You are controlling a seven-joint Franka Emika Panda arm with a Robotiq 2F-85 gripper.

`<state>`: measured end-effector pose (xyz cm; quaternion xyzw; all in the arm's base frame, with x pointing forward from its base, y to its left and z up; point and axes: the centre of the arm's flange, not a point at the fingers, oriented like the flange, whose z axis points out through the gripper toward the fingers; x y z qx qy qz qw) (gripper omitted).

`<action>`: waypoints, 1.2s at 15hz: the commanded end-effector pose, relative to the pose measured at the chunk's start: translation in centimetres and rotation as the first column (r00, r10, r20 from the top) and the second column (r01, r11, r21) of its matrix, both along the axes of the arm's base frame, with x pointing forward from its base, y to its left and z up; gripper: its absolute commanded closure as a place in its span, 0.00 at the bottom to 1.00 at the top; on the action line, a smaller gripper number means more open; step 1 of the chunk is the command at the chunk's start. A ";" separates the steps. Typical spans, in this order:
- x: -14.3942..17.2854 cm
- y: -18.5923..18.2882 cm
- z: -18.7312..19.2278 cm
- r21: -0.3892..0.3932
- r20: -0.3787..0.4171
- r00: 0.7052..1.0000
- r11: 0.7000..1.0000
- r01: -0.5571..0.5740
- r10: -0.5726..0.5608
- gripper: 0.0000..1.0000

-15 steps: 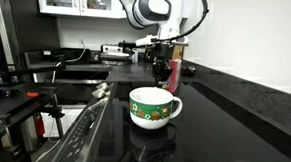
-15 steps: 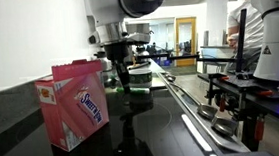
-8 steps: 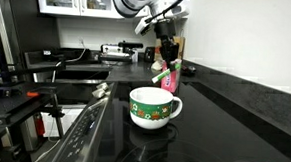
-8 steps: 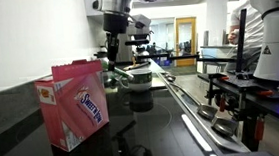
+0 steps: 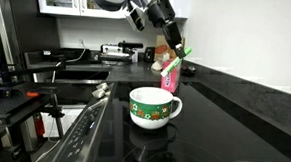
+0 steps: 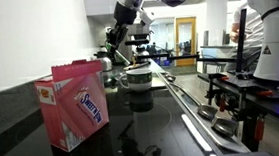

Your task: Place the marker in the mug

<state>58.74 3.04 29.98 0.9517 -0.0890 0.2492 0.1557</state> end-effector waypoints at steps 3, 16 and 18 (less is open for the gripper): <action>-3.5 1.9 -1.0 -0.159 0.146 0.979 0.974 0.162 -0.138 0.95; -6.1 2.4 -7.0 -0.338 0.153 0.947 0.886 0.317 -0.281 0.95; -6.2 2.0 -7.9 -0.358 0.153 0.951 0.882 0.308 -0.270 0.95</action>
